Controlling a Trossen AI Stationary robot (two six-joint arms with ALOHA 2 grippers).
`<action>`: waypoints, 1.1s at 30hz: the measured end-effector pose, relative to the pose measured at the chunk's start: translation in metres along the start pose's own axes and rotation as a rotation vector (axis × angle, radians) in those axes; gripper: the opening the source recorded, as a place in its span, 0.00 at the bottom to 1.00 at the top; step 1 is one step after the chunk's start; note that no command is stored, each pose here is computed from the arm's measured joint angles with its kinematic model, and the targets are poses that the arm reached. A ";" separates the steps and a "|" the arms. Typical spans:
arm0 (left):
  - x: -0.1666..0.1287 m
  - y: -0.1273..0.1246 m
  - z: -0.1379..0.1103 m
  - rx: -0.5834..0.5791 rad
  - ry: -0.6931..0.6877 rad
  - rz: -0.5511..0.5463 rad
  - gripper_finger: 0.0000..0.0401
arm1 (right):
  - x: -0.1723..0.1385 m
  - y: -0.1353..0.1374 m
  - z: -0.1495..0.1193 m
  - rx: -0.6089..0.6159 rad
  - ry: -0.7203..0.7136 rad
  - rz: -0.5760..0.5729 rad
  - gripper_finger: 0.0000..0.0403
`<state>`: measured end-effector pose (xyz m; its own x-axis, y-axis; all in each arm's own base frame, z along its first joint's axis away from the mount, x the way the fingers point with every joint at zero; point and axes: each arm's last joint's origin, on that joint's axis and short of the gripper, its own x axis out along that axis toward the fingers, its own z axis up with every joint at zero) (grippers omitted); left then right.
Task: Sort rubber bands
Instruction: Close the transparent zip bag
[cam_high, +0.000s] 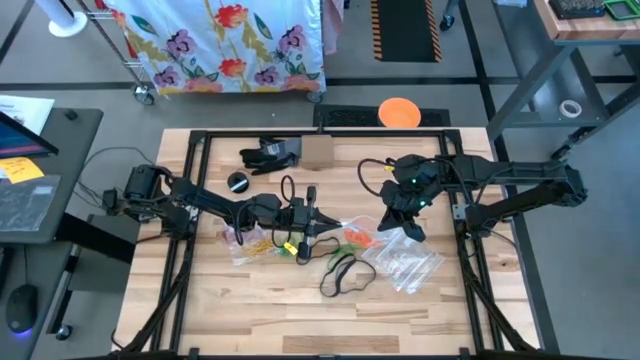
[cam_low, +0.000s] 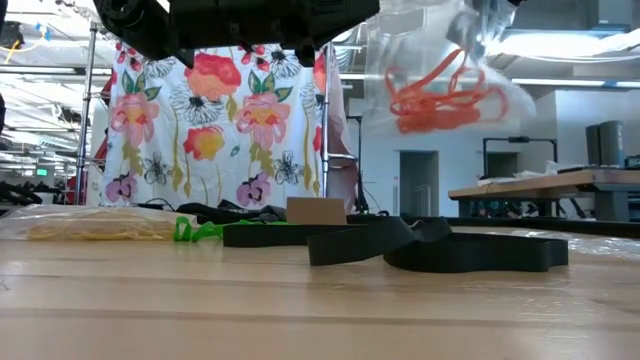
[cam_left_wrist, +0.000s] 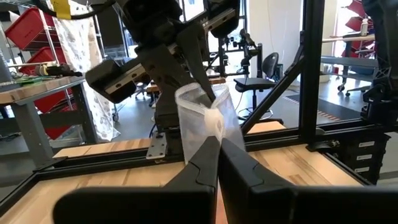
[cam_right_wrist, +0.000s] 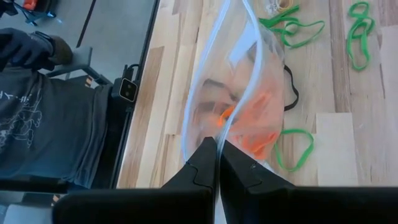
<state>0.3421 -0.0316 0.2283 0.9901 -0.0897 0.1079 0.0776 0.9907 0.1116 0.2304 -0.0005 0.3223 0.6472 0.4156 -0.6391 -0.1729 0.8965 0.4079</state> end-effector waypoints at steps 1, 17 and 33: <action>0.000 0.000 0.000 0.000 0.000 0.000 0.00 | 0.000 0.000 0.001 -0.006 -0.012 0.002 0.01; 0.000 -0.004 0.001 0.017 -0.010 0.004 0.00 | 0.000 0.001 0.007 -0.036 -0.071 0.009 0.01; 0.000 -0.005 0.002 0.030 -0.013 0.014 0.00 | -0.001 -0.001 0.008 -0.014 -0.089 -0.077 0.01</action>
<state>0.3414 -0.0368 0.2297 0.9894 -0.0777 0.1227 0.0603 0.9884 0.1393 0.2364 -0.0033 0.3274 0.7219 0.3312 -0.6076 -0.1303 0.9274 0.3507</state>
